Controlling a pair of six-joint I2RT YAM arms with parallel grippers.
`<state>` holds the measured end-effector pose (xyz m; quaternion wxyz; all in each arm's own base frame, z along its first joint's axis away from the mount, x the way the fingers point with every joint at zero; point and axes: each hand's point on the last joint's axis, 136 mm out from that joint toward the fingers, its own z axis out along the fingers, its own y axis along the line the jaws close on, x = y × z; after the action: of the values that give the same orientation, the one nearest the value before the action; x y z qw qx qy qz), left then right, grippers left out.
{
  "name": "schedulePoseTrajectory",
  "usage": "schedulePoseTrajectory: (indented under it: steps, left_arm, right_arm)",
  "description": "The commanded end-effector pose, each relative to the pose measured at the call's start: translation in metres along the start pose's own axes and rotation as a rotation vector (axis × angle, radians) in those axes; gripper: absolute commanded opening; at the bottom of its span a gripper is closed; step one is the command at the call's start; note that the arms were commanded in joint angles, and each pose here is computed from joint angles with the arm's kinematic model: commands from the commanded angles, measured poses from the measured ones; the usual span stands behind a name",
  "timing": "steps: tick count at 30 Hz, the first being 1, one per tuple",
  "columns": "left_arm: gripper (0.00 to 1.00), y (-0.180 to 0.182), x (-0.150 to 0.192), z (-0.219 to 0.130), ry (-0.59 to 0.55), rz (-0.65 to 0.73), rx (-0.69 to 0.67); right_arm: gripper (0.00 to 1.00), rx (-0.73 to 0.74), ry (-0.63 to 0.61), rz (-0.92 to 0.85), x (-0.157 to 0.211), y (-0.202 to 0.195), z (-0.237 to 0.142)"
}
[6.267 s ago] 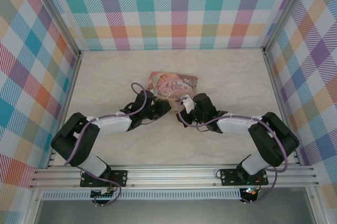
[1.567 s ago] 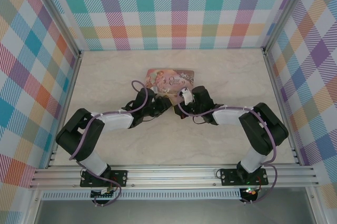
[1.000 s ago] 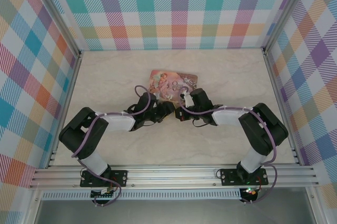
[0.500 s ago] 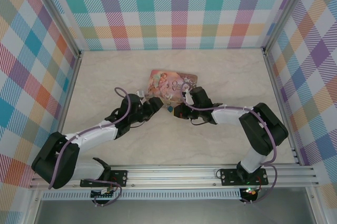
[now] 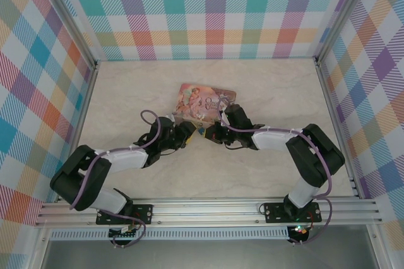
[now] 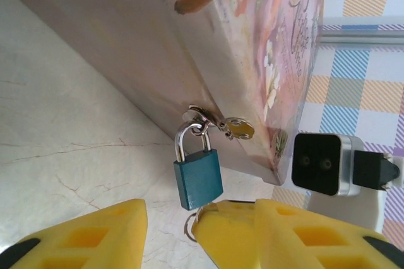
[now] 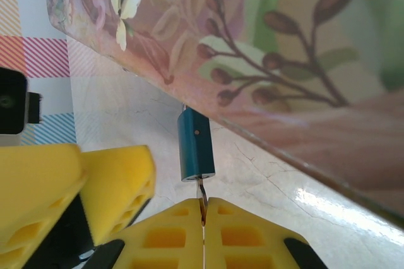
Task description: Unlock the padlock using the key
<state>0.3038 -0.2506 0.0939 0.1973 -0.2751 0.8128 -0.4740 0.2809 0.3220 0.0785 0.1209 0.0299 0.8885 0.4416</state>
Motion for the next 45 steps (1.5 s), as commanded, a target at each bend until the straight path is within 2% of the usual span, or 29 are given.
schedulePoseTrajectory:
  steps: [1, 8, 14, 22, 30, 33, 40, 45]
  left_arm:
    - [0.45, -0.016, 0.007, 0.008, 0.026, -0.043, 0.088]
    - [0.41, -0.014, 0.012, 0.022, 0.046, -0.064, 0.088]
    - [0.34, -0.014, 0.013, 0.033, 0.048, -0.097, 0.106]
    - [0.28, -0.014, 0.011, 0.038, 0.029, -0.118, 0.112]
    - [0.18, -0.008, 0.009, 0.038, 0.014, -0.125, 0.094]
    - [0.18, -0.004, 0.009, 0.038, 0.009, -0.126, 0.083]
    - [0.24, -0.001, 0.007, 0.038, -0.002, -0.128, 0.073]
    - [0.25, 0.005, 0.006, 0.042, -0.009, -0.131, 0.062]
  right_arm:
    - [0.08, -0.081, -0.015, -0.015, -0.009, 0.031, -0.003]
    - [0.08, -0.086, -0.009, -0.009, -0.007, 0.032, -0.002]
    - [0.08, -0.091, -0.004, -0.009, -0.006, 0.033, 0.0]
    - [0.08, -0.092, -0.005, -0.003, -0.005, 0.033, 0.0]
    - [0.08, -0.079, -0.018, -0.009, -0.006, 0.031, -0.003]
    - [0.08, -0.075, -0.019, -0.013, -0.006, 0.031, -0.003]
    - [0.08, -0.072, -0.018, -0.005, -0.006, 0.029, -0.002]
    - [0.08, -0.072, -0.016, -0.005, -0.005, 0.029, -0.001]
